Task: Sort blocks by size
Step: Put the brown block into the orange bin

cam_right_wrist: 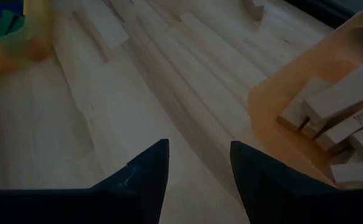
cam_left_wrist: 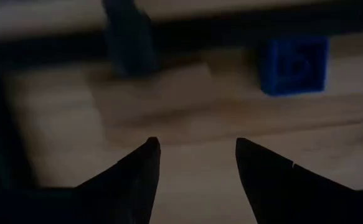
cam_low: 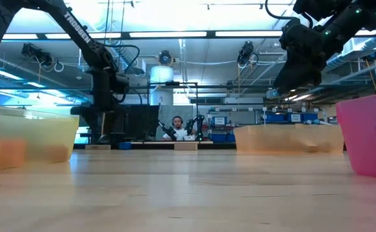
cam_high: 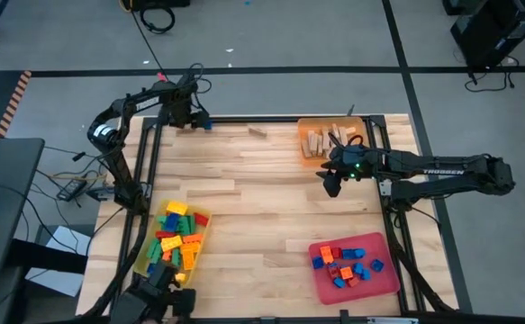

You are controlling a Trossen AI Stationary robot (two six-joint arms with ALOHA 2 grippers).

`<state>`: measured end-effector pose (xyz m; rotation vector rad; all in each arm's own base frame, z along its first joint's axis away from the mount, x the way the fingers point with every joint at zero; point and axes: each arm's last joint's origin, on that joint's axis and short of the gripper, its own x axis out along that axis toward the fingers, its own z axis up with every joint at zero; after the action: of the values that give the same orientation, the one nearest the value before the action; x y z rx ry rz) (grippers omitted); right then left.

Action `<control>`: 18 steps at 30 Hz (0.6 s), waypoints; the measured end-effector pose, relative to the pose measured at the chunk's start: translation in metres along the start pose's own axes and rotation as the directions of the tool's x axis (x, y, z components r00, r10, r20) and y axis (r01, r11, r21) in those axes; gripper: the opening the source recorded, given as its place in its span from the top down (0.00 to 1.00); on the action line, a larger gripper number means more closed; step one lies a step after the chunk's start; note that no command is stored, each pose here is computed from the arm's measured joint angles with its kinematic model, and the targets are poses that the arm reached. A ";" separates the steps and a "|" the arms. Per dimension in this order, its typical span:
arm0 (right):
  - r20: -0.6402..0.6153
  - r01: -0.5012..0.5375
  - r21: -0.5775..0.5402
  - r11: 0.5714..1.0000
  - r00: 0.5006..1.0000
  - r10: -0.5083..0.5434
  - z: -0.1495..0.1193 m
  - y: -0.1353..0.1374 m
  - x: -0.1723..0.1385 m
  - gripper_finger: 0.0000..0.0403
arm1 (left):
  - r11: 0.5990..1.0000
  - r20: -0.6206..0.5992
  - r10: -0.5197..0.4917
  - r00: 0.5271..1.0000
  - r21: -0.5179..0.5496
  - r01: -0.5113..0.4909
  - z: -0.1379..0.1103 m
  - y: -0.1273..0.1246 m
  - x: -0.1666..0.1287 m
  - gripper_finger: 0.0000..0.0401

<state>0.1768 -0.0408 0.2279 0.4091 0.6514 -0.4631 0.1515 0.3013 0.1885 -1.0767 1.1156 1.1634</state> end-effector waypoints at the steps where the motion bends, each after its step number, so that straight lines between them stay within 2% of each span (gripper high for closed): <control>1: 0.001 -0.001 0.000 1.000 1.000 0.001 0.000 0.000 0.000 0.54 | 1.000 0.026 0.019 0.999 0.020 -0.020 0.001 0.000 -0.002 0.46; 5: 0.015 -0.002 0.001 1.000 1.000 0.002 0.001 0.000 0.000 0.54 | 0.998 0.058 0.067 0.996 0.006 -0.068 0.007 0.010 0.001 0.46; 11: 0.031 0.000 0.019 1.000 1.000 0.000 0.003 0.000 0.000 0.54 | 0.997 0.070 0.017 0.997 -0.081 -0.011 0.020 0.015 0.020 0.46; 18: 0.033 -0.002 0.070 0.998 0.999 0.000 0.003 0.000 0.000 0.54 | 0.996 -0.005 0.012 1.000 -0.084 -0.013 0.020 0.015 0.036 0.46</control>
<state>0.1783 -0.0426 0.2302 0.4671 0.6043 -0.4915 0.1407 0.3268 0.1549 -1.1386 1.0857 1.2280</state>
